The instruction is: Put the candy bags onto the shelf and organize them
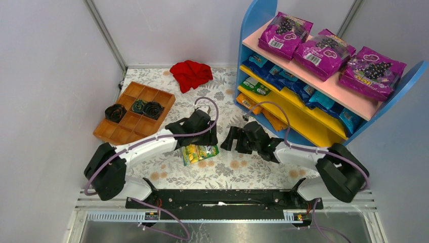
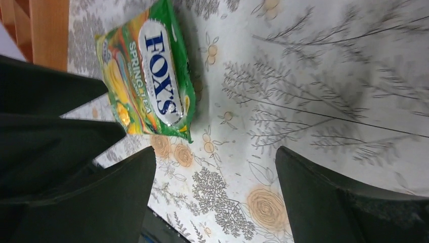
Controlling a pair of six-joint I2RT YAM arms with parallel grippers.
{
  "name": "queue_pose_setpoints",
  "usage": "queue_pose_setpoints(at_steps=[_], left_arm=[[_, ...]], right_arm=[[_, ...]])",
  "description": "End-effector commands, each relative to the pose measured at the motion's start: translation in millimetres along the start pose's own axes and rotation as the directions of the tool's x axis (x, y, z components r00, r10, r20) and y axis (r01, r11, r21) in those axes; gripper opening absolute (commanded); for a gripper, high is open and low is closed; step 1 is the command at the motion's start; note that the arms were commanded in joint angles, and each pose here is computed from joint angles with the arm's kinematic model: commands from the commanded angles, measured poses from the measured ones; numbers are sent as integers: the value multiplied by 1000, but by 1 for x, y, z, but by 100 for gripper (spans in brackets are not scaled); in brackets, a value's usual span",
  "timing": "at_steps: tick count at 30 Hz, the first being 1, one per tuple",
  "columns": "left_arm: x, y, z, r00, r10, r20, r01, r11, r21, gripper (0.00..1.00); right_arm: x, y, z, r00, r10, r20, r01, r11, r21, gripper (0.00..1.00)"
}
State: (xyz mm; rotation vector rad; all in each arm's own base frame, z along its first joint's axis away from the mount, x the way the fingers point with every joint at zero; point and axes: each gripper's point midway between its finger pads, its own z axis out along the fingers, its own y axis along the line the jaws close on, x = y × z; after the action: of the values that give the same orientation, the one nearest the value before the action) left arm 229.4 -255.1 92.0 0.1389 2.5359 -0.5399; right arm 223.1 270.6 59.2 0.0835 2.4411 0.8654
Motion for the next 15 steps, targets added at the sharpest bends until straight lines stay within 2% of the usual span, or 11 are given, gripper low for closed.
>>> queue_pose_setpoints(at_steps=[1,4,7,11,15], left_arm=[[-39,-1,-10,995,-31,91,37,997,-65,66],[-53,13,-24,987,-70,145,81,994,-73,66],[-54,42,-31,977,-149,156,165,981,-98,67],[-34,82,-25,958,-260,123,276,952,-130,70],[-2,109,-7,940,-333,79,341,924,-171,64]], right_arm=[[6,41,16,996,20,-83,-36,979,-201,91],[3,48,35,991,48,-128,-75,975,-208,81],[-2,59,50,985,40,-168,-79,970,-231,80],[-9,58,65,980,45,-194,-87,973,-212,79],[-6,51,78,974,44,-222,-88,977,-193,80]])
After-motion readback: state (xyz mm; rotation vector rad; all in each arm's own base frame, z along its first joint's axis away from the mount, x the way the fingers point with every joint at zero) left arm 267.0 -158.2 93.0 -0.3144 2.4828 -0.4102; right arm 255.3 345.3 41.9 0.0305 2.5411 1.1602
